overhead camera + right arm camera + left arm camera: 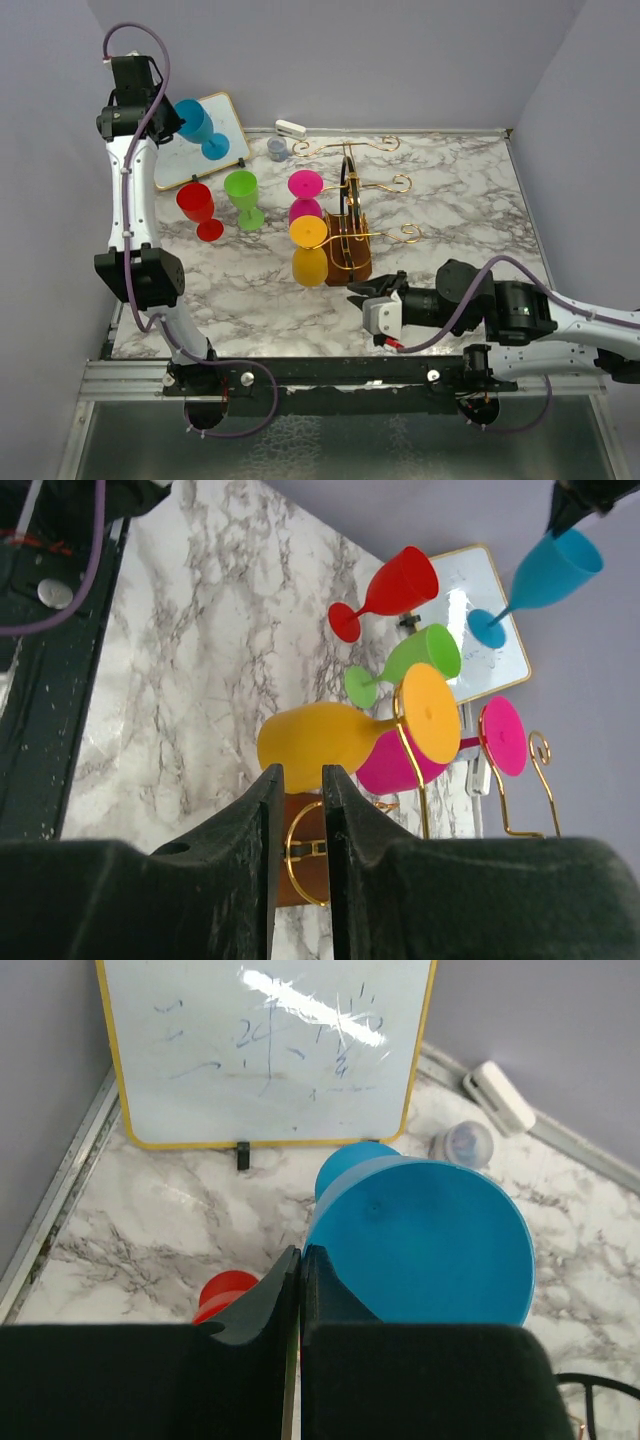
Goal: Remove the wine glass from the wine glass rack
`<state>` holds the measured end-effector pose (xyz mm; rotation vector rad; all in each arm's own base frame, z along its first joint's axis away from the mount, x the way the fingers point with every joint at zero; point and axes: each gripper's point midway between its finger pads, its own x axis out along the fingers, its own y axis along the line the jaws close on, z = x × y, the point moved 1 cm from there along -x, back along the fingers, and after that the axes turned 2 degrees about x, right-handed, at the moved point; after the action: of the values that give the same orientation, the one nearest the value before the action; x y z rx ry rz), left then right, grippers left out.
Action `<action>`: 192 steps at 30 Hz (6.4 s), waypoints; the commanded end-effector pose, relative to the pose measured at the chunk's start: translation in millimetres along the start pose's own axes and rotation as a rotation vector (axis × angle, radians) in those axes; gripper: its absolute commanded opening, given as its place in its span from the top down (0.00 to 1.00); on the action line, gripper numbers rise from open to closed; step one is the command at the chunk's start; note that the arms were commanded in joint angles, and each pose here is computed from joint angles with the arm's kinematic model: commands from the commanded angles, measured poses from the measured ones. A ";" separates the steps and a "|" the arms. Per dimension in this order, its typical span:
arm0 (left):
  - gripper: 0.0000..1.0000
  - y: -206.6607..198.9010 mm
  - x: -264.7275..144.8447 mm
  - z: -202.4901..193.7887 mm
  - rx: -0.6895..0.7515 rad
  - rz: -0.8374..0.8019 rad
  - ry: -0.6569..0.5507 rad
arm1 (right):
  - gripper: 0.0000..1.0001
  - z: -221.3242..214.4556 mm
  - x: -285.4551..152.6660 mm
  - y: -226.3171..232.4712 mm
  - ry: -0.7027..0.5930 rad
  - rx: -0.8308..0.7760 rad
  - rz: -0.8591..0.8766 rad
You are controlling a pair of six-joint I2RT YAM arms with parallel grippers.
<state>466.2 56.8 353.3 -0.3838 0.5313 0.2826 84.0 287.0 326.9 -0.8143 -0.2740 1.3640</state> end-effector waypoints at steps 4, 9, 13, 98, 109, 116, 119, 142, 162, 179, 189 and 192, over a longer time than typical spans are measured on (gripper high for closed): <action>1.00 28.7 27.3 -38.5 0.159 0.088 0.110 | 0.79 32.0 -0.7 -25.5 -0.011 0.255 -0.063; 1.00 32.7 58.1 -65.0 0.162 0.085 0.194 | 0.81 41.1 3.8 -35.3 -0.004 0.318 -0.088; 1.00 37.6 76.9 -86.0 0.167 0.092 0.251 | 0.81 47.8 2.0 -41.7 -0.017 0.385 -0.113; 0.74 -10.5 -161.1 -203.1 0.020 -0.532 0.069 | 0.53 -166.1 114.5 -206.9 0.394 1.331 -0.144; 0.75 -4.6 -155.1 -216.2 0.019 -0.513 0.101 | 0.55 -168.5 120.4 -202.4 0.391 1.343 -0.112; 0.74 -4.8 -155.2 -219.7 0.019 -0.520 0.111 | 0.57 -170.9 125.8 -198.2 0.391 1.356 -0.088; 0.74 -4.7 -155.2 -219.9 0.019 -0.520 0.110 | 0.57 -170.4 126.9 -197.9 0.386 1.359 -0.082; 0.75 -3.8 -153.3 -225.1 0.014 -0.521 0.126 | 0.72 -155.5 133.2 -186.0 0.338 1.376 0.018; 0.75 -3.9 -153.0 -227.0 0.003 -0.519 0.138 | 0.86 -100.2 128.2 -199.5 0.111 1.369 0.136; 0.75 -2.6 -151.4 -230.3 0.005 -0.517 0.145 | 0.76 -101.0 132.3 -180.8 0.138 1.371 0.189; 0.75 -3.5 -152.6 -228.7 0.004 -0.519 0.147 | 0.99 -109.6 131.5 -194.6 0.172 1.380 0.062; 0.75 -4.4 -154.1 -226.7 0.004 -0.521 0.145 | 0.99 -109.4 129.0 -200.6 0.172 1.395 0.015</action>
<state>244.5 -63.6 248.8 -0.5259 0.5665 -0.2194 329.8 374.9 316.9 0.2410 0.8587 1.1855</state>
